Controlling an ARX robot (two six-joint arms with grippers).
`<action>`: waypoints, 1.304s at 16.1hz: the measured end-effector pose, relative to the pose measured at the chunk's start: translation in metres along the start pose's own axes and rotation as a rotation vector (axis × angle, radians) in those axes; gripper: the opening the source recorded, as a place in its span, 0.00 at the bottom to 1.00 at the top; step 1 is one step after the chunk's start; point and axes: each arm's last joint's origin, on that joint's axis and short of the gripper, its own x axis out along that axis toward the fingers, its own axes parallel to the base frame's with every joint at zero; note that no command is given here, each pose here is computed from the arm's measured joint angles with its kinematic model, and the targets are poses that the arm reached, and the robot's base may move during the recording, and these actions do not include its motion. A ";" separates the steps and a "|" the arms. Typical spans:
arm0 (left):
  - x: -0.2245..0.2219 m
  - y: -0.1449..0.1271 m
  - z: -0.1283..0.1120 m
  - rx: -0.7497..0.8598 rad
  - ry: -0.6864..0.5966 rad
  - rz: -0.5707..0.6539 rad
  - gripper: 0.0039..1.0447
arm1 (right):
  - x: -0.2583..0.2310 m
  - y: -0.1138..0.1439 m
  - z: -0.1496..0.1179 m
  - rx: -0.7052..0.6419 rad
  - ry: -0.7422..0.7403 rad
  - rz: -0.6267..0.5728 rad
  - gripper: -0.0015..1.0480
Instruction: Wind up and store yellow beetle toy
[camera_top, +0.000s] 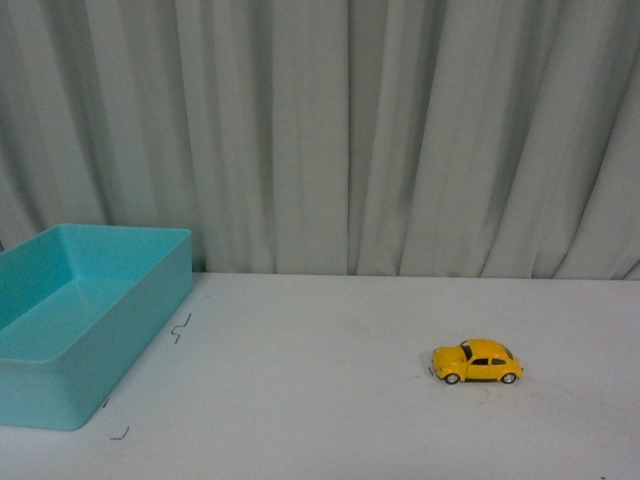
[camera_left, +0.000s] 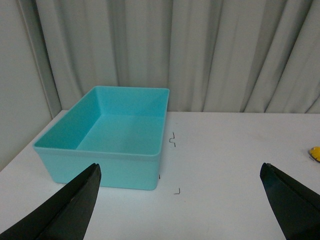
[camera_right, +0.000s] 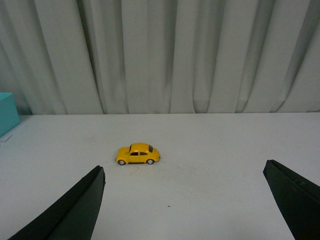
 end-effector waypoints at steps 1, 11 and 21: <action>0.000 0.000 0.000 0.000 0.000 0.000 0.94 | 0.000 0.000 0.000 0.000 0.000 0.000 0.94; 0.000 0.000 0.000 0.000 -0.004 0.000 0.94 | 0.000 0.000 0.000 0.000 -0.005 0.000 0.94; 0.000 0.000 0.000 0.000 0.001 0.000 0.94 | 0.000 0.000 -0.002 0.018 0.035 0.001 0.94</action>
